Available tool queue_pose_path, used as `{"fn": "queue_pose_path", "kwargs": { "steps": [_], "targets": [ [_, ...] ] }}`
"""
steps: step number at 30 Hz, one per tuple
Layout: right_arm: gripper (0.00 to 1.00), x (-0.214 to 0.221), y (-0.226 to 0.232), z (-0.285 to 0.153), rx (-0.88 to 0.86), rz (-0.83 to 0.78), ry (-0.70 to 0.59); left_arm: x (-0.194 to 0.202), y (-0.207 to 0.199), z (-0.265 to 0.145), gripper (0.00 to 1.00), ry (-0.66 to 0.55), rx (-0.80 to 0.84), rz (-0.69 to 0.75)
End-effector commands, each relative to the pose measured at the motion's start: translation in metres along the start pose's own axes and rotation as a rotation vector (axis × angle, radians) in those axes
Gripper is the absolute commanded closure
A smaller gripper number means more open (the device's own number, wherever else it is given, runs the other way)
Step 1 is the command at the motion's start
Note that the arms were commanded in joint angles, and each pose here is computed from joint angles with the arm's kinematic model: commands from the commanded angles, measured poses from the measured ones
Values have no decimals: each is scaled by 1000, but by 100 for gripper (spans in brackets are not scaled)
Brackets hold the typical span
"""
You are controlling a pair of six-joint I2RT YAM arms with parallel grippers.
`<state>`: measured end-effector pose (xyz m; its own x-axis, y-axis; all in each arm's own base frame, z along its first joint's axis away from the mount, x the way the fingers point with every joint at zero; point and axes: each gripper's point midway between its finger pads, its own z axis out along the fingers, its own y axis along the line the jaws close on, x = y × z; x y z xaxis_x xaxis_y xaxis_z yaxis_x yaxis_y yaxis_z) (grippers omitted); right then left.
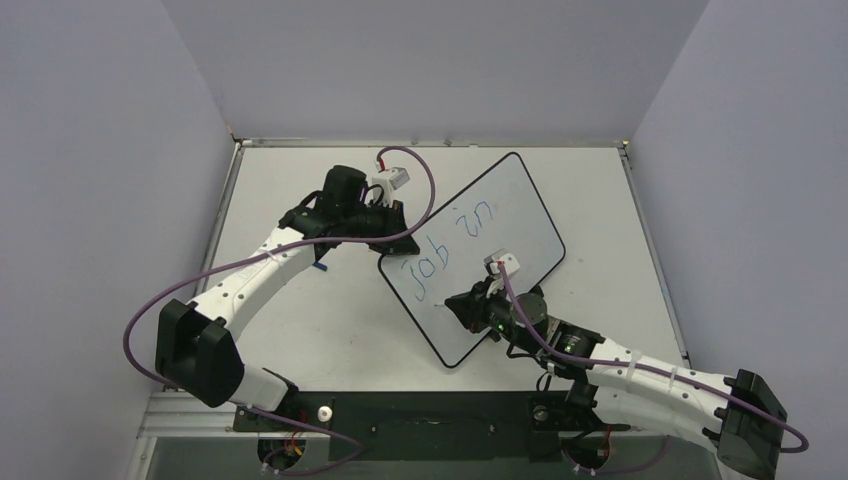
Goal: Write a sentence on the whiteboard
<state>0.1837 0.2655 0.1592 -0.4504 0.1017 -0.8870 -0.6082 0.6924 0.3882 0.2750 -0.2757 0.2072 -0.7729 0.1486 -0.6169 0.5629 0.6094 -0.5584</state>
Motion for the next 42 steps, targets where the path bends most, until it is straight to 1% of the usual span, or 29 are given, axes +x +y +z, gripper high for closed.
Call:
{"fn": "queue_pose_path", "kwargs": {
  "steps": [1,9,23,32,42],
  "targets": [
    [100,-10,-11,2,70,-30,-35,11,29,-2,100,18,-144,53],
    [100,-15,-16,3,107,-53,-36,11,27,-3,100,17,-138,56],
    [100,-23,-8,8,83,-42,-49,12,28,-3,100,21,-139,60],
    [100,-19,8,12,14,-23,-41,13,28,-4,100,21,-140,62],
    [100,-4,12,14,1,-20,-2,13,29,-4,100,24,-143,63]
  ]
}}
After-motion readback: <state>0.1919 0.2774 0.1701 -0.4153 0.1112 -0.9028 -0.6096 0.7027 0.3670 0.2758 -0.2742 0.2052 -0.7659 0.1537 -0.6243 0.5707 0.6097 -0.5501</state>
